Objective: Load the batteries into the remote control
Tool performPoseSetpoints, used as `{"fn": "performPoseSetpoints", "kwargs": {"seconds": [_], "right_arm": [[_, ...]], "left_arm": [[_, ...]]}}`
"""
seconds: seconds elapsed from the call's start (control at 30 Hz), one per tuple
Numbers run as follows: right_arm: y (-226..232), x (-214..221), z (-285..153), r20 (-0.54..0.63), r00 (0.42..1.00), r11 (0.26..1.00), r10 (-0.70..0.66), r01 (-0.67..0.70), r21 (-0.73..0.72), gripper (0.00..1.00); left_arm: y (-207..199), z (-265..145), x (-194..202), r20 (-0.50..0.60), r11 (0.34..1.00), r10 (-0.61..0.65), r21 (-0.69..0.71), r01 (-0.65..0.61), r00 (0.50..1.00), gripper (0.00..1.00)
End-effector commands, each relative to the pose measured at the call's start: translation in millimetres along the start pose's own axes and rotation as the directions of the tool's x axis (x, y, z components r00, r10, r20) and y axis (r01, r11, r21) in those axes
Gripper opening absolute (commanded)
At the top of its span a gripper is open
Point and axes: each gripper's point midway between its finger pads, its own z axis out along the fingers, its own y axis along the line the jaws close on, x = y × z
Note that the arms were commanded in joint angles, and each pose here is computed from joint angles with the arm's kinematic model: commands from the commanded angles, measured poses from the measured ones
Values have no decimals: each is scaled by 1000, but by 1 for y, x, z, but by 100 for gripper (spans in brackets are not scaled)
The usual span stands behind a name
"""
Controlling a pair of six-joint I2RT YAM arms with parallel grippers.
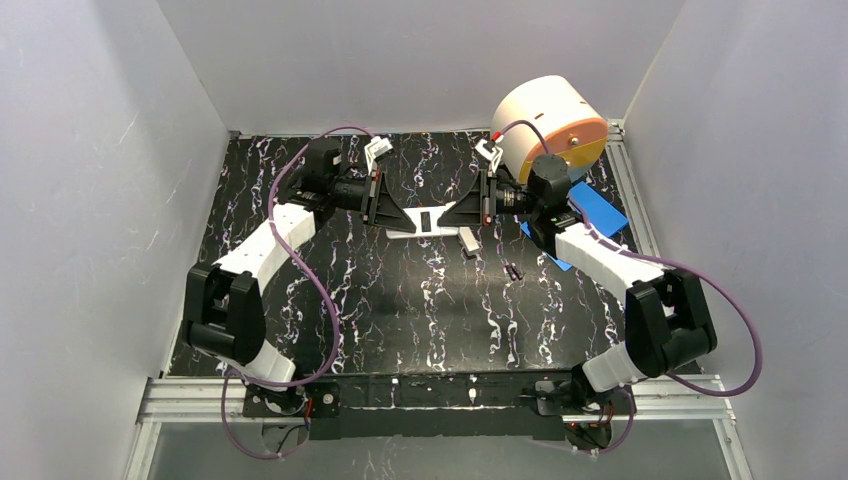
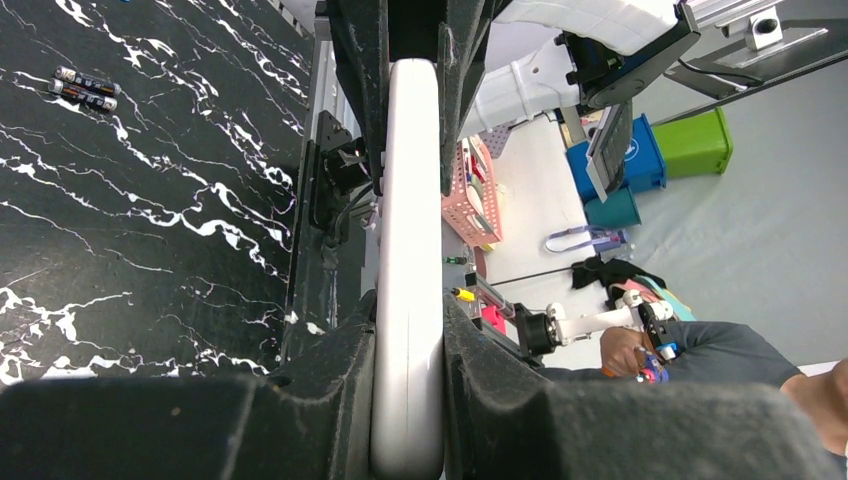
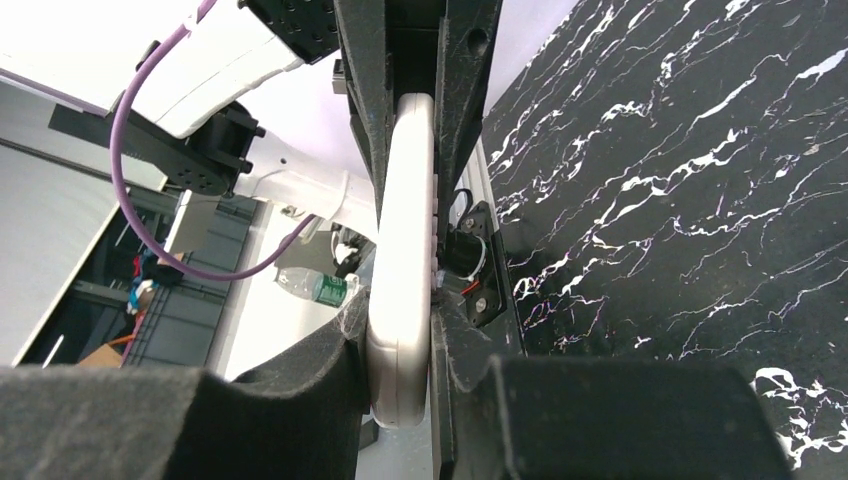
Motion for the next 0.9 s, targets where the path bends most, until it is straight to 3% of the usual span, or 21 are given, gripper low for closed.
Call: {"fn": "performPoseSetpoints", "kwargs": {"seconds": [0.0, 0.4, 0.7, 0.87], "right_arm": [[37, -13, -13, -12, 988, 982, -153, 150, -112, 11], [36, -17, -20, 11, 968, 961, -249, 248, -122, 13], [-9, -22, -22, -6, 985, 984, -174, 174, 36, 13], [-10, -28, -28, 2, 985, 984, -174, 174, 29, 13]], "left_arm": [[-8, -12, 1, 17, 1000, 28, 6, -28, 999, 0], [-1, -23, -2, 50, 999, 28, -19, -27, 998, 0], [3, -29, -4, 69, 999, 30, -36, -27, 997, 0], [0, -33, -2, 80, 998, 38, -43, -34, 996, 0]]}}
